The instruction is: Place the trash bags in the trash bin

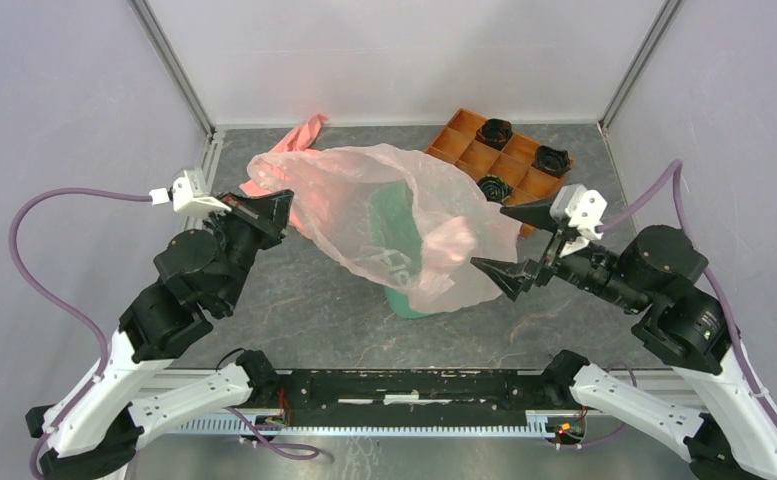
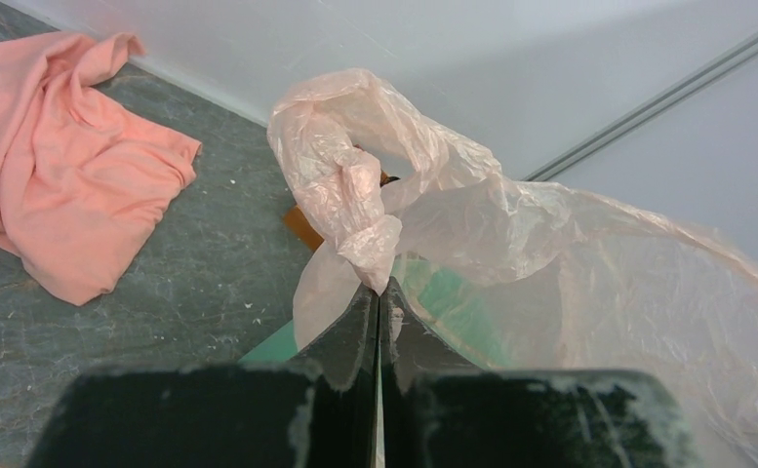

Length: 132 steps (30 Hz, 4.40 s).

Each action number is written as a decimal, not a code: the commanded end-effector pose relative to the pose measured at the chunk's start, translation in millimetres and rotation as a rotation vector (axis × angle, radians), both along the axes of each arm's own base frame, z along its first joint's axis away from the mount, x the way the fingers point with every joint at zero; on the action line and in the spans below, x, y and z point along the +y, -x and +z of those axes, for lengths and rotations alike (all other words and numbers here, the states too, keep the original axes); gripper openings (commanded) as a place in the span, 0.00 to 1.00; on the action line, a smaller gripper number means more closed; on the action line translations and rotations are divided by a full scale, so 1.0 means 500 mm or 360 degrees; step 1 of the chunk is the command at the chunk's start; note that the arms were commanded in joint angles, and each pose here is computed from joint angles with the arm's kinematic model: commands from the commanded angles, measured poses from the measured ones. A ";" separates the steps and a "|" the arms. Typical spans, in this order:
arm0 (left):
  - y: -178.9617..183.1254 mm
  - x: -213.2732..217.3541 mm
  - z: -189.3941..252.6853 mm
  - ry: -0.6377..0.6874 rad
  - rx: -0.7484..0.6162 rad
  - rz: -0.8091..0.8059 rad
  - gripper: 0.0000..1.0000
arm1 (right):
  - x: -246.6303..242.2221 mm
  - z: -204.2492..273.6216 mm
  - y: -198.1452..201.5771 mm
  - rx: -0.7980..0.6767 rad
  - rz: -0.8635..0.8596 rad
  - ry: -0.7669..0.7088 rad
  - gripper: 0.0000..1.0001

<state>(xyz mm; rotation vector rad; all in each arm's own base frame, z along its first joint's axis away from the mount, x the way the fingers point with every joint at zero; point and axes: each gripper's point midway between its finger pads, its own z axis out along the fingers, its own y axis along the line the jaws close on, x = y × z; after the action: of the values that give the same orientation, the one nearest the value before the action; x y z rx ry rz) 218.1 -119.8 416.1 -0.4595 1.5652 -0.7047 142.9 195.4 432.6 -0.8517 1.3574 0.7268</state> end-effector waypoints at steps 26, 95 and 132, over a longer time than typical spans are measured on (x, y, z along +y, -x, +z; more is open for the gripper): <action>0.012 -0.024 0.069 0.0145 -0.0091 -0.0123 0.02 | 0.168 -0.364 -0.330 0.0712 -0.0705 0.0193 0.20; -0.087 -0.164 -0.185 -0.0031 0.0273 -0.0124 0.02 | 0.188 -0.606 -0.262 0.0783 -0.0428 0.1246 0.00; -0.189 -0.346 -0.134 0.0414 0.0272 -0.0621 0.02 | -0.164 -0.077 -0.226 -0.0130 -0.1257 0.0293 0.00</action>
<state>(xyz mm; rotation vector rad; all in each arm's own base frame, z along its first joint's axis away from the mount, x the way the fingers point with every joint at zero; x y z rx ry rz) 310.5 -290.5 328.2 -0.4264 1.8033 -1.0797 262.1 159.2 363.3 -0.5719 1.6587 0.0822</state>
